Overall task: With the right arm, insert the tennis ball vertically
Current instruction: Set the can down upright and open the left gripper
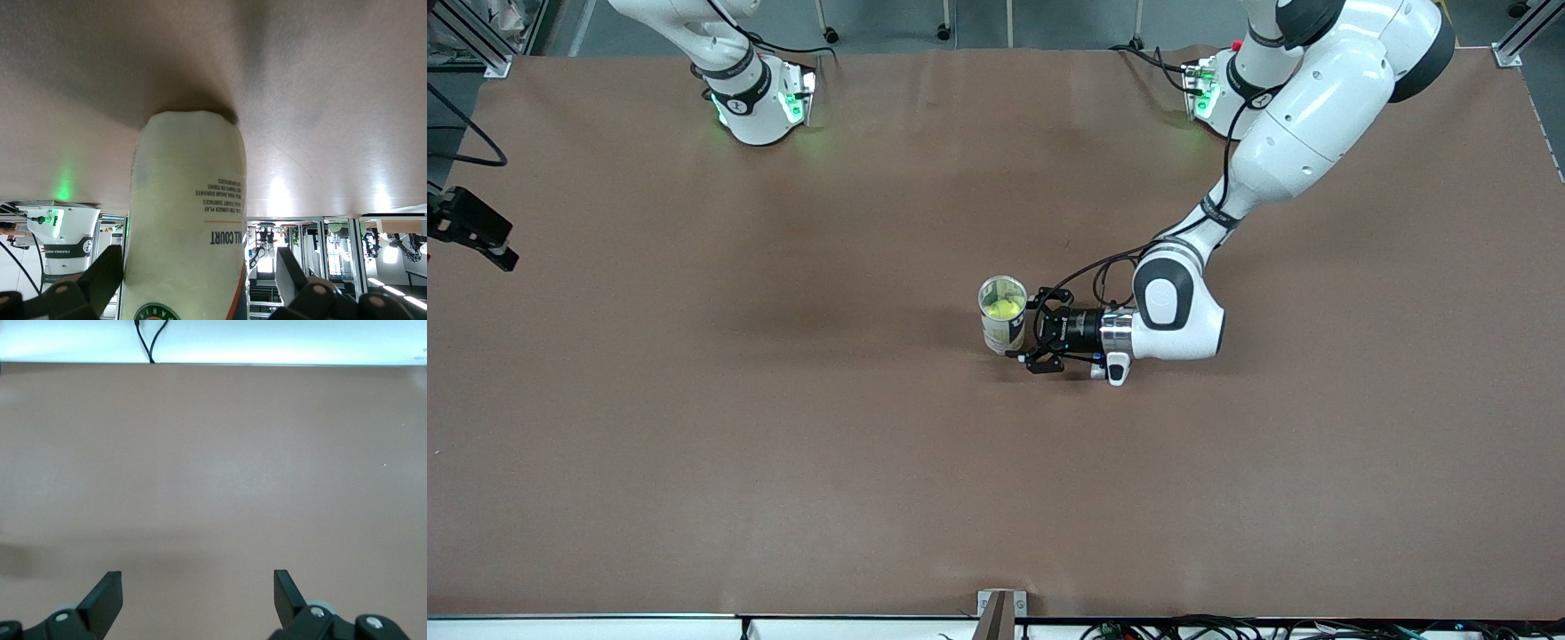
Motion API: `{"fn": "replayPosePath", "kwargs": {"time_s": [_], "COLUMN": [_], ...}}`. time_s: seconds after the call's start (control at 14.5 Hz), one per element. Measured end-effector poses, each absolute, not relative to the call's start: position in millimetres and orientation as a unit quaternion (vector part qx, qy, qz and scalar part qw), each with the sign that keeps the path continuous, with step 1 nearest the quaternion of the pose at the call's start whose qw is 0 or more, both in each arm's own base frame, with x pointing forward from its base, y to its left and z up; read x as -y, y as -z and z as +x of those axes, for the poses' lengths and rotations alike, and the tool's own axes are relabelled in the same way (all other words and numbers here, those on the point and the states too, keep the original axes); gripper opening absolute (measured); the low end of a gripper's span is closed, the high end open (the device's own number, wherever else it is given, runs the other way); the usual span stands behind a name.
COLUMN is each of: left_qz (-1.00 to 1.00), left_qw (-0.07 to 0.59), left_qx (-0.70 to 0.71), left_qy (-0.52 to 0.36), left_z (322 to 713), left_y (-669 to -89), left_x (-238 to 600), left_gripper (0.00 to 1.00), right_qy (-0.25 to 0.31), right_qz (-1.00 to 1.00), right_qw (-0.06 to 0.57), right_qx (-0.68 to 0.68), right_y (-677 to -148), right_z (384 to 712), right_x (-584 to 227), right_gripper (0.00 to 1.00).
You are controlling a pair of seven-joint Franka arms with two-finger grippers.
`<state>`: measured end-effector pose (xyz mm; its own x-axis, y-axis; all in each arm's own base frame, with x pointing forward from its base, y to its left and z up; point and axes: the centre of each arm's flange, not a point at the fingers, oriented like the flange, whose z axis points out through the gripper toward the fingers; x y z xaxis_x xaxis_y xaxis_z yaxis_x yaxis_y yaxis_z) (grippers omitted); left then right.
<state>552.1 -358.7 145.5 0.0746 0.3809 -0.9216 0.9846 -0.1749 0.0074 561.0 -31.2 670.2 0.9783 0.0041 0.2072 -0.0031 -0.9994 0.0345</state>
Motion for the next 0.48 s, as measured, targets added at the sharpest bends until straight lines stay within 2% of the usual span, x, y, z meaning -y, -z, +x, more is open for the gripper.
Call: {"fn": "replayPosePath", "kwargs": {"time_s": [0.48], "left_qz": [0.645], "left_qw": [0.351], "left_qx": [-0.536], "left_qy": [0.416], "left_z": [553.1], "left_y": [-139.6], "left_x": [349.8], "left_gripper": [1.0], "right_qy": [-0.107], "right_qz": [0.994], "right_qw": [0.017], "right_qx": [0.0], "right_y": [-673.2], "right_z": [561.3], "right_x": [31.0], "right_gripper": [1.0]}}
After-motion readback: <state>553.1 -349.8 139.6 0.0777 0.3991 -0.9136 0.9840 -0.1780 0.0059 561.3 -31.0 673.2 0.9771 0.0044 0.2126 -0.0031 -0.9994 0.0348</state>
